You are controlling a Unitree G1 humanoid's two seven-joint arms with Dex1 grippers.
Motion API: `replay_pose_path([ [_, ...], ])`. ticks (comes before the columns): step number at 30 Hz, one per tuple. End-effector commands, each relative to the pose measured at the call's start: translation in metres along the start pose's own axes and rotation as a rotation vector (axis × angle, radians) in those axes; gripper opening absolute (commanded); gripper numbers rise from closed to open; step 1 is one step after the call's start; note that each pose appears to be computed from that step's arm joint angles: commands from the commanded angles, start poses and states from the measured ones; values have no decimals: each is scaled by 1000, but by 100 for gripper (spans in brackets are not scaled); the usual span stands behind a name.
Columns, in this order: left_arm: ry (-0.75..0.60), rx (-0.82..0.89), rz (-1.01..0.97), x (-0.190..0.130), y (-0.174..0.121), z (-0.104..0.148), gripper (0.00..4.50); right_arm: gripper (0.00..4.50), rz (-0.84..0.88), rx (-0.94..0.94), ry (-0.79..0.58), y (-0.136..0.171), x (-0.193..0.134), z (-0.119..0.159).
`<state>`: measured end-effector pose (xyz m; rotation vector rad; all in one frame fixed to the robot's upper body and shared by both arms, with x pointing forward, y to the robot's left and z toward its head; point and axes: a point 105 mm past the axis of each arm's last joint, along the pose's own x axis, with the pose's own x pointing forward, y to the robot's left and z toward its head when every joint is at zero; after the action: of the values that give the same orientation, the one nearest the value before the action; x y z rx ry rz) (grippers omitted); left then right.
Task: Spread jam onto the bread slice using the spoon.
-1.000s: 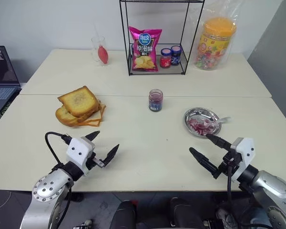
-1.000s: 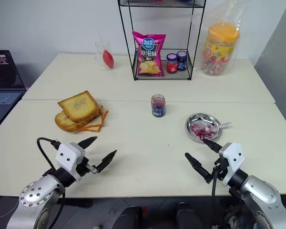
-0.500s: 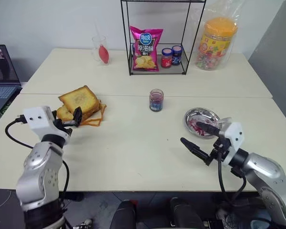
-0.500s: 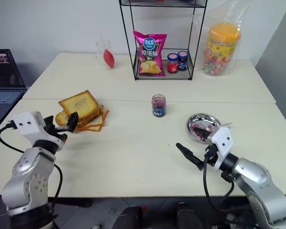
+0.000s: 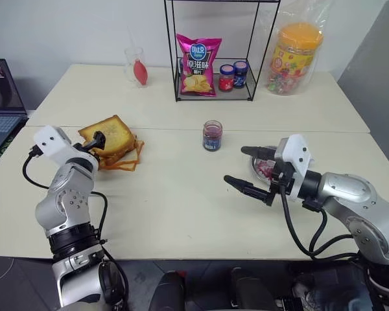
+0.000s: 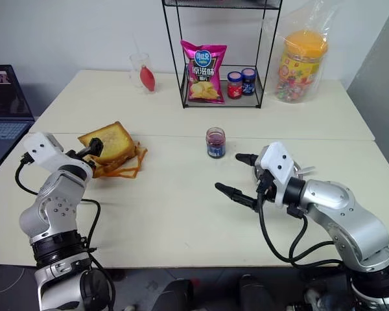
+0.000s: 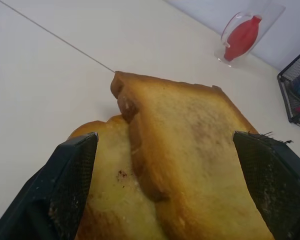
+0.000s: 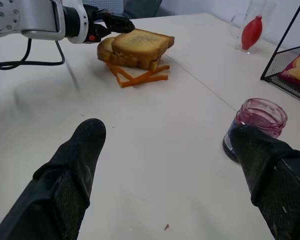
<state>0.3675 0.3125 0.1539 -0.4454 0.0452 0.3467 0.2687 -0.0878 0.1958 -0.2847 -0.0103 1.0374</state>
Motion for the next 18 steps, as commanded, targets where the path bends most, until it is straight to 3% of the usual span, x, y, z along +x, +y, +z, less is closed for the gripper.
replay_pose_path([
  [1,-5,-59,-19,2,-12,10,450,444,23,-38,-35,2,0,14],
  [3,13,-84,-10,3,-14,9,450,444,29,-39,-37,2,0,15],
  [7,47,-72,-20,6,-24,9,398,450,35,-40,-38,2,0,17],
  [18,152,-124,102,14,-12,-5,181,450,35,-51,-40,3,-2,23],
])
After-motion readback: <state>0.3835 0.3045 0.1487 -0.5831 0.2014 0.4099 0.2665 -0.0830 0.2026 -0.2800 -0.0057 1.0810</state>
